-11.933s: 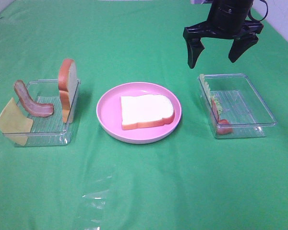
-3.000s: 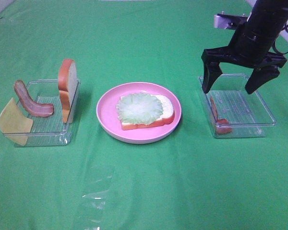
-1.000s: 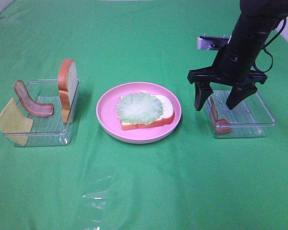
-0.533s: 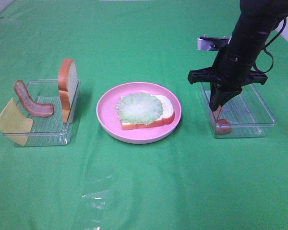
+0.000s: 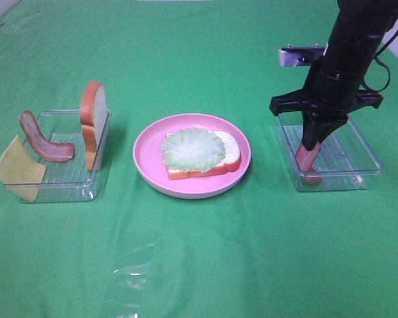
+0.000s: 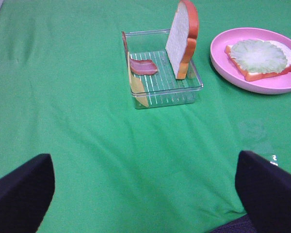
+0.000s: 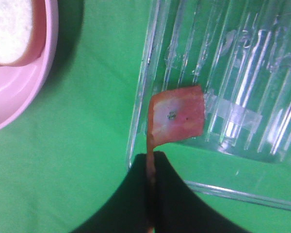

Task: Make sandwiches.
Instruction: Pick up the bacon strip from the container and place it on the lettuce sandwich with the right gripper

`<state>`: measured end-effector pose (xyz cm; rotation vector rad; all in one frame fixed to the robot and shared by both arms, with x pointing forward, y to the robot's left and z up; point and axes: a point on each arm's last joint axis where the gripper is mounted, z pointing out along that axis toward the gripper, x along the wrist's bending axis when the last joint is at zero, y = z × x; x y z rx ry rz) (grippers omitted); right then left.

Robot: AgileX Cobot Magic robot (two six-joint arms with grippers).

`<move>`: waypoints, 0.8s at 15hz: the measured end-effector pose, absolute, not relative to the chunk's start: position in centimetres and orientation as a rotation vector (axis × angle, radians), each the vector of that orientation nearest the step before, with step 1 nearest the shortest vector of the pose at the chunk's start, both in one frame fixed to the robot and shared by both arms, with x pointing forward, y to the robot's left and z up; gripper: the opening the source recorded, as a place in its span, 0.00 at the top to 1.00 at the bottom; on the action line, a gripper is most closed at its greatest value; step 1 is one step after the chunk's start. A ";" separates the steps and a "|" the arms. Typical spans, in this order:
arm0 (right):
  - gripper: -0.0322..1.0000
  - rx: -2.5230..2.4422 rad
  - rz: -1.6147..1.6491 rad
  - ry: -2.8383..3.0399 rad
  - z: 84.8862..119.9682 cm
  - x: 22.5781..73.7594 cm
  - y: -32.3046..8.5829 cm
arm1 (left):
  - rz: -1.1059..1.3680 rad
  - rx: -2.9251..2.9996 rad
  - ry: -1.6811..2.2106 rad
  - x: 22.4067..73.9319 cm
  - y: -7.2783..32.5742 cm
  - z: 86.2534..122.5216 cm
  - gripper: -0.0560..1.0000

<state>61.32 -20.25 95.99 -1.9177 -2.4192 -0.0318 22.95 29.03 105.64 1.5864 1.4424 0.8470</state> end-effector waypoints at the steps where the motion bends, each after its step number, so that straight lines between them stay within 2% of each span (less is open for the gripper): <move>1: 0.96 -1.922 -0.041 -2.445 97.2 61.2 -20.4 | 0.847 1.586 1.442 22.9 29.0 105.6 0.07; 7: 0.96 -1.978 -0.250 -2.552 106.6 61.9 -20.4 | 0.847 1.586 1.442 22.9 29.0 105.6 0.07; 12: 0.96 -1.961 -0.308 -2.536 107.2 61.8 -19.8 | 0.847 1.586 1.442 22.9 29.0 105.6 0.07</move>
